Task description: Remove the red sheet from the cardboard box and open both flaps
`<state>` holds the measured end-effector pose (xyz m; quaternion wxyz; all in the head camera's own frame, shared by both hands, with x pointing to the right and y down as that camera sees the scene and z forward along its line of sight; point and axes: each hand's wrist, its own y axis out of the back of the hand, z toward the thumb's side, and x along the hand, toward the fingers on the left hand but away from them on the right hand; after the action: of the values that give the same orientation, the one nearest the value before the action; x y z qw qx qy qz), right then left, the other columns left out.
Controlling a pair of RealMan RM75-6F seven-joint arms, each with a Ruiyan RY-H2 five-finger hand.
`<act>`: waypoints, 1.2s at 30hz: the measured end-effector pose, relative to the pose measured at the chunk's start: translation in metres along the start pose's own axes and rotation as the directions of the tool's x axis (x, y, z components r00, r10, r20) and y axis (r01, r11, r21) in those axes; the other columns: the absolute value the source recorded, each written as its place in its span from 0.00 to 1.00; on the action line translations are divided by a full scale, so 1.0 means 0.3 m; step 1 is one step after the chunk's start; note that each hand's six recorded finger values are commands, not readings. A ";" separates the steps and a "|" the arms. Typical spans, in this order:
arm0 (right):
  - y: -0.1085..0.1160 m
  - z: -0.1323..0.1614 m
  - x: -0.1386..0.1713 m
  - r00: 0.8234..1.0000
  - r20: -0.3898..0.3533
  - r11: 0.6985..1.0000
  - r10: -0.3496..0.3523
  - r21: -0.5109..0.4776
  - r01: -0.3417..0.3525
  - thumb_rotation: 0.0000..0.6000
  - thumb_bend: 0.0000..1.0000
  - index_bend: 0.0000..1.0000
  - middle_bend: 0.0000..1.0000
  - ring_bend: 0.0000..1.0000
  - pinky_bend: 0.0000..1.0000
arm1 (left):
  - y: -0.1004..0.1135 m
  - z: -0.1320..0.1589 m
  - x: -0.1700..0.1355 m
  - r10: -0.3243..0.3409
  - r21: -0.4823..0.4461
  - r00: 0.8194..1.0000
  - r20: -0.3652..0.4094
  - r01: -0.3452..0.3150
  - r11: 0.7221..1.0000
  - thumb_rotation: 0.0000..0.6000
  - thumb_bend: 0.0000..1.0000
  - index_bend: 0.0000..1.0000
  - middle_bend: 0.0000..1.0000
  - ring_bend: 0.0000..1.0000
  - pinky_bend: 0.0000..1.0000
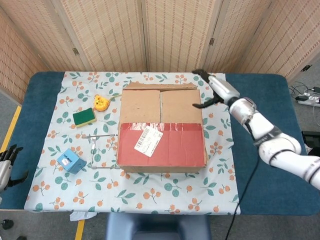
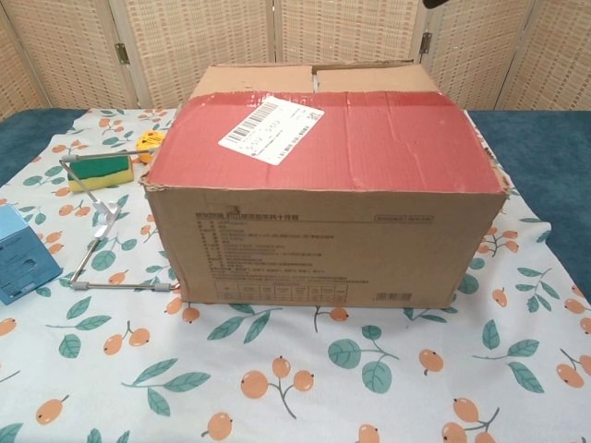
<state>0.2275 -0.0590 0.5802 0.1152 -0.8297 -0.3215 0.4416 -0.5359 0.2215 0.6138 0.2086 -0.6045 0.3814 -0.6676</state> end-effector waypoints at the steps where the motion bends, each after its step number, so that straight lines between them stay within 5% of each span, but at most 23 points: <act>1: -0.005 -0.011 0.055 0.999 0.018 0.998 0.040 -0.039 -0.039 0.90 0.26 0.00 0.00 0.05 0.00 | -0.004 0.004 0.004 -0.004 0.007 1.000 0.000 0.004 1.000 1.00 0.47 0.13 0.05 0.06 0.01; 9: -0.005 -0.032 0.205 0.989 0.024 0.944 0.146 -0.302 -0.132 0.90 0.27 0.00 0.00 0.07 0.00 | -0.023 0.015 0.048 -0.038 0.019 0.999 -0.017 0.039 0.999 1.00 0.47 0.22 0.09 0.08 0.02; 12: -0.034 -0.056 0.222 0.980 -0.011 0.884 0.198 -0.430 -0.184 0.91 0.26 0.00 0.00 0.07 0.01 | -0.028 0.017 0.059 -0.043 0.028 0.999 -0.021 0.043 0.999 1.00 0.47 0.22 0.09 0.08 0.02; 19: -0.139 -0.189 0.233 0.938 -0.131 0.676 0.320 -0.662 -0.323 0.91 0.26 0.00 0.00 0.07 0.01 | -0.034 0.013 0.064 -0.046 0.028 0.998 -0.030 0.047 0.999 1.00 0.47 0.20 0.09 0.08 0.02; 23: -0.164 -0.245 0.217 0.928 -0.195 0.611 0.316 -0.707 -0.357 0.91 0.27 0.00 0.00 0.07 0.01 | -0.033 0.007 0.063 -0.044 0.023 0.998 -0.037 0.045 0.999 1.00 0.47 0.20 0.09 0.08 0.02; 27: -0.176 -0.241 0.194 0.917 -0.253 0.575 0.307 -0.719 -0.391 0.91 0.26 0.00 0.00 0.07 0.01 | -0.032 0.004 0.061 -0.044 0.021 0.998 -0.038 0.044 0.999 1.00 0.47 0.20 0.10 0.08 0.02; 36: -0.192 -0.218 0.168 0.901 -0.301 0.549 0.312 -0.717 -0.430 0.91 0.27 0.00 0.00 0.07 0.02 | -0.030 0.001 0.060 -0.044 0.014 0.998 -0.037 0.044 0.999 1.00 0.47 0.20 0.10 0.08 0.02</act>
<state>0.2756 0.0233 0.6124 -0.3227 -0.8754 -0.2866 0.2176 -0.5373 0.2138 0.6323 0.1912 -0.5988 0.3667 -0.6858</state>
